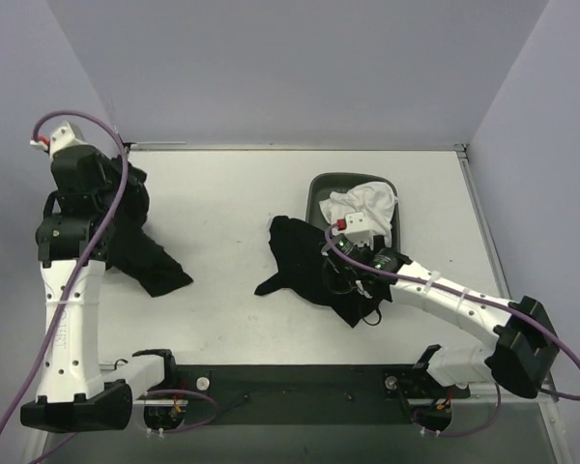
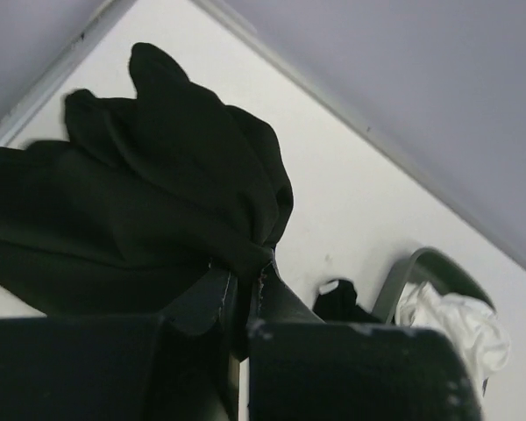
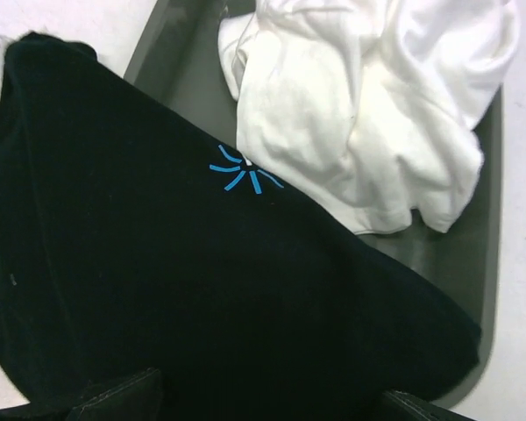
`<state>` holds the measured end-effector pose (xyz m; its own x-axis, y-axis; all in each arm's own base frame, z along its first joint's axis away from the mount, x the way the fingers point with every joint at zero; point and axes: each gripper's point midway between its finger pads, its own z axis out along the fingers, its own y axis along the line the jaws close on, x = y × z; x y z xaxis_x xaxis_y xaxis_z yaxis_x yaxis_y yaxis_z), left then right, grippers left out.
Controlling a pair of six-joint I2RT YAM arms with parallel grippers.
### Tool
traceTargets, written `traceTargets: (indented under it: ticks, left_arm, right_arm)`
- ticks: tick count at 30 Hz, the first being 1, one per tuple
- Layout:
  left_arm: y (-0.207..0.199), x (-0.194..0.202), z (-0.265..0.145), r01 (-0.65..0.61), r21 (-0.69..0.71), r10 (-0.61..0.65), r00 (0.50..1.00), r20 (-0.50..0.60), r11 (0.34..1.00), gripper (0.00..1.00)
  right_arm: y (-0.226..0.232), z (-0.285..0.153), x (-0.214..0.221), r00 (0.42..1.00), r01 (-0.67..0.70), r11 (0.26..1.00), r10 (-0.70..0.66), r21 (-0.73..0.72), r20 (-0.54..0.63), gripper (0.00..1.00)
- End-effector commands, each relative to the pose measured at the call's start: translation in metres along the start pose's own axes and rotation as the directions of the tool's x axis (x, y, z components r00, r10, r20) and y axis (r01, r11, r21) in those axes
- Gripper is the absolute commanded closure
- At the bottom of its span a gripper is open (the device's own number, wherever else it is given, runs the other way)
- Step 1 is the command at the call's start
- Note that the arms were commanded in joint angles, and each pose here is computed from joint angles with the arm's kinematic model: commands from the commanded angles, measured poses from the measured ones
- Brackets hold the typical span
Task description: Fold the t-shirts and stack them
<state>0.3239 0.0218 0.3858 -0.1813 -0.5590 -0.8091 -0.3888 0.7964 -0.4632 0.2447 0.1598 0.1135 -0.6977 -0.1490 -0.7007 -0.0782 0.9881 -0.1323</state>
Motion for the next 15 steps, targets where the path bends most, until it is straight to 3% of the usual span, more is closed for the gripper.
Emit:
traceTargets:
  ticks: [1,5,8,9,12,15]
  left_arm:
    - [0.006,0.073,0.02,-0.005,0.054,0.016,0.979,-0.203,0.999,1.0]
    - [0.0,0.133,0.021,-0.049,0.106,0.079,0.953,-0.294,0.993,1.0]
    - [-0.012,0.165,0.014,-0.079,0.156,0.128,0.932,-0.34,0.985,1.0]
    - [-0.017,0.17,0.013,-0.081,0.173,0.137,0.929,-0.343,0.982,1.0]
    - [-0.042,0.186,0.003,-0.095,0.252,0.184,0.916,-0.358,0.963,1.0]
    - [-0.073,0.201,-0.011,-0.113,0.332,0.238,0.9,-0.365,0.937,1.0]
  right_arm:
    - [0.014,0.023,0.006,0.999,-0.002,1.0,0.002,-0.016,-0.044,0.02]
    - [0.019,0.048,0.013,0.995,0.002,1.0,-0.003,-0.007,-0.097,0.08]
    - [0.022,0.057,0.017,0.993,-0.006,1.0,0.005,-0.009,-0.119,0.35]
    - [0.021,0.059,0.016,0.993,-0.015,1.0,0.014,-0.005,-0.12,0.59]
    - [0.021,0.061,0.009,0.993,-0.018,1.0,0.019,0.005,-0.115,1.0]
    - [0.023,0.053,-0.01,0.996,-0.024,1.0,0.024,0.005,-0.085,1.0]
